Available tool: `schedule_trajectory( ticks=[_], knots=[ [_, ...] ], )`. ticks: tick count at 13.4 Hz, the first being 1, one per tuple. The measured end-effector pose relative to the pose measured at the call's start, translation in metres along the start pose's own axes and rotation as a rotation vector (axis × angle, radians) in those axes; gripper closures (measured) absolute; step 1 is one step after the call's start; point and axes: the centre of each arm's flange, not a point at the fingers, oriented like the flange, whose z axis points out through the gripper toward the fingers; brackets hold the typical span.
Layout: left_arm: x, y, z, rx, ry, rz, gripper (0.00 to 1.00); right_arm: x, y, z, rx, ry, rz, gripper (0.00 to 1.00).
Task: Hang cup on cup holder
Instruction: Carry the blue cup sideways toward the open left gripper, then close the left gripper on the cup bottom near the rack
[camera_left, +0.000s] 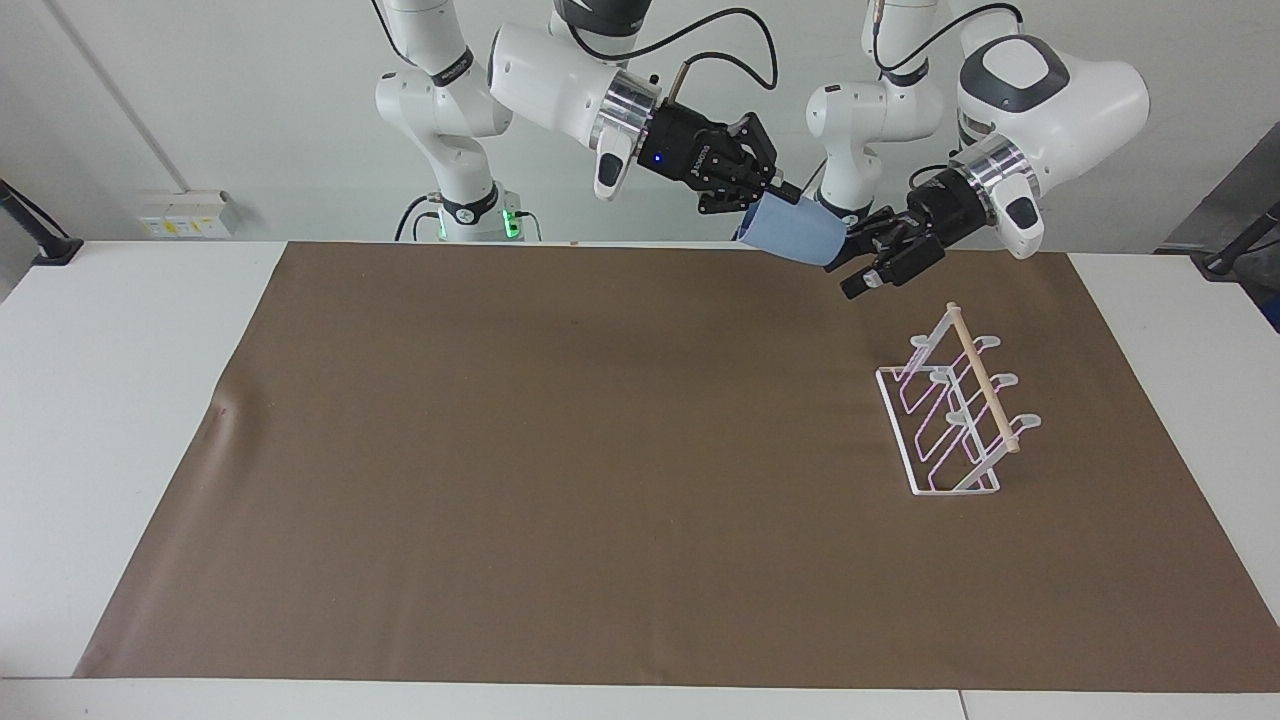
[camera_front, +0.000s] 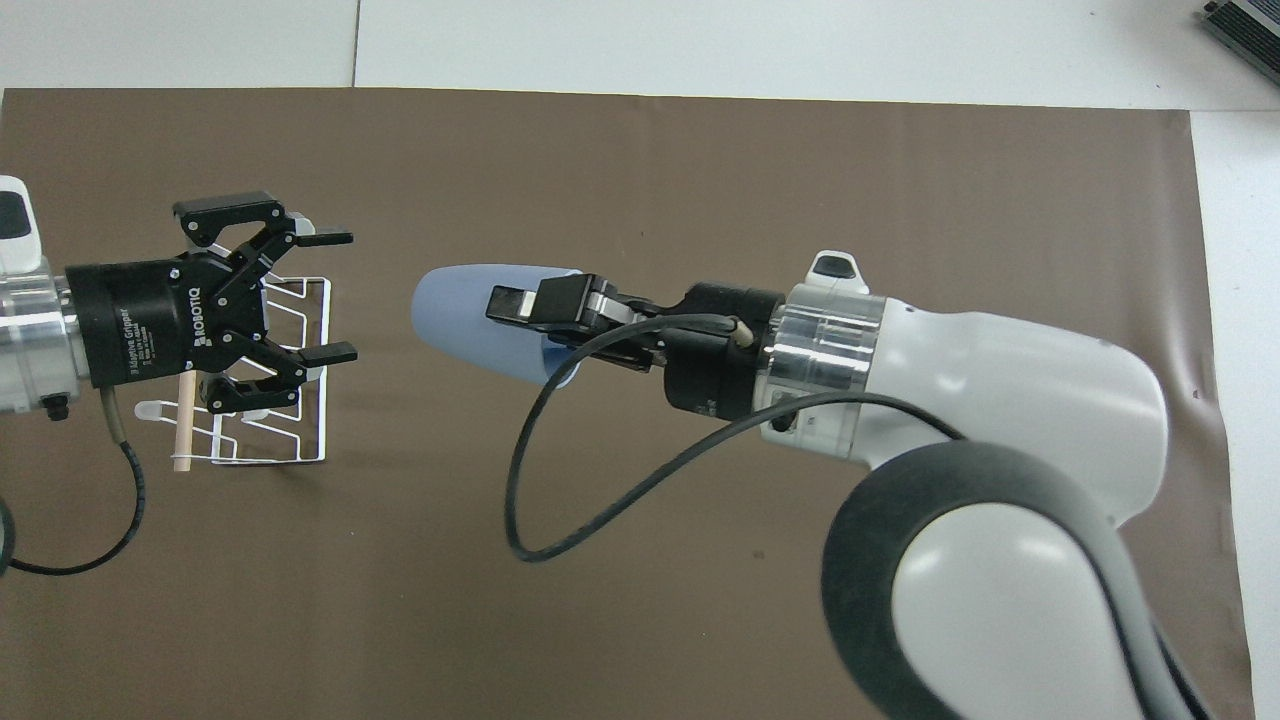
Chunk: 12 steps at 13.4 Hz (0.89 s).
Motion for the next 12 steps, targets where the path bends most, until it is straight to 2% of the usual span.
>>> schedule_trajectory(
  ticks=[4, 9, 12],
  knots=[
    [0.006, -0.003, -0.011, 0.024, -0.03, -0.025, 0.0, 0.0, 0.0, 0.0, 0.0, 0.004, 0.008, 0.94],
    [-0.004, 0.0, -0.014, -0.008, -0.087, -0.044, 0.0, 0.0, 0.0, 0.0, 0.0, 0.005, 0.008, 0.94],
    [-0.011, -0.001, -0.012, -0.007, -0.096, -0.035, 0.0, 0.002, 0.0, -0.001, 0.001, 0.009, 0.009, 0.94]
  ],
)
